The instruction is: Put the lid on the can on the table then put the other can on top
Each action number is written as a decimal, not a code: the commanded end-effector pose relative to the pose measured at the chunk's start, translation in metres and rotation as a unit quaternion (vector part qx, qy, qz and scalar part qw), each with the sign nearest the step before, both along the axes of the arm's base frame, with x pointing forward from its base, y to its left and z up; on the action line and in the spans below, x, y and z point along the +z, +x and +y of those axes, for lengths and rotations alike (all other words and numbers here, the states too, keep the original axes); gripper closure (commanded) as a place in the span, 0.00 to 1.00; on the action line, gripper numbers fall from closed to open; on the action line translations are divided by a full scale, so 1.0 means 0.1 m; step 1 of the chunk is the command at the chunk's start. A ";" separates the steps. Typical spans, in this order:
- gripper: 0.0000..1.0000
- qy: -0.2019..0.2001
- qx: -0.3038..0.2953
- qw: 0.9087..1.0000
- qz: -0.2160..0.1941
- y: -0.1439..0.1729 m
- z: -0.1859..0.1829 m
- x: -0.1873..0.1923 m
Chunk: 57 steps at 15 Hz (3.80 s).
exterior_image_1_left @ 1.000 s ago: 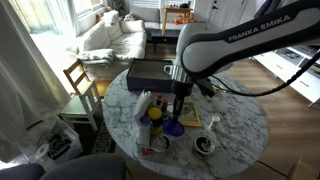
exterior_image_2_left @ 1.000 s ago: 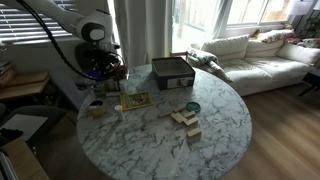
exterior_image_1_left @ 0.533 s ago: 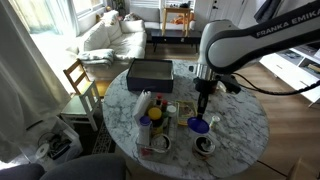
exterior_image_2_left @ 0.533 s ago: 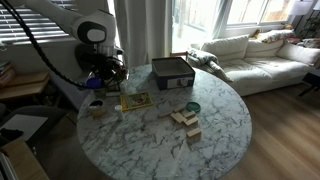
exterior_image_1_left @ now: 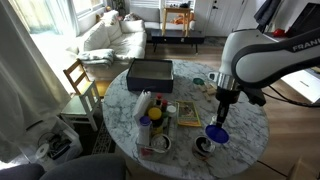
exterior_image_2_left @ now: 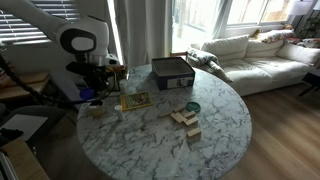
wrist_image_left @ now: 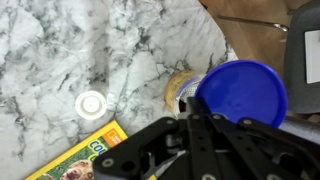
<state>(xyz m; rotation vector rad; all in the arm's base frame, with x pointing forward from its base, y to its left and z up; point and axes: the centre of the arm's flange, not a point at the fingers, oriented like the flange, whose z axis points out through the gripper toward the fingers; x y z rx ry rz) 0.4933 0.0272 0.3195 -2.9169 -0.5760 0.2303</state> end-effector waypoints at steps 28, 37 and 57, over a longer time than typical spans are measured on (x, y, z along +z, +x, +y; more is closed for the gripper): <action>1.00 -0.152 -0.173 0.972 -0.045 -0.07 0.51 -0.76; 1.00 -0.151 -0.179 0.971 -0.044 -0.05 0.54 -0.77; 0.53 -0.154 -0.185 0.970 -0.045 -0.04 0.53 -0.75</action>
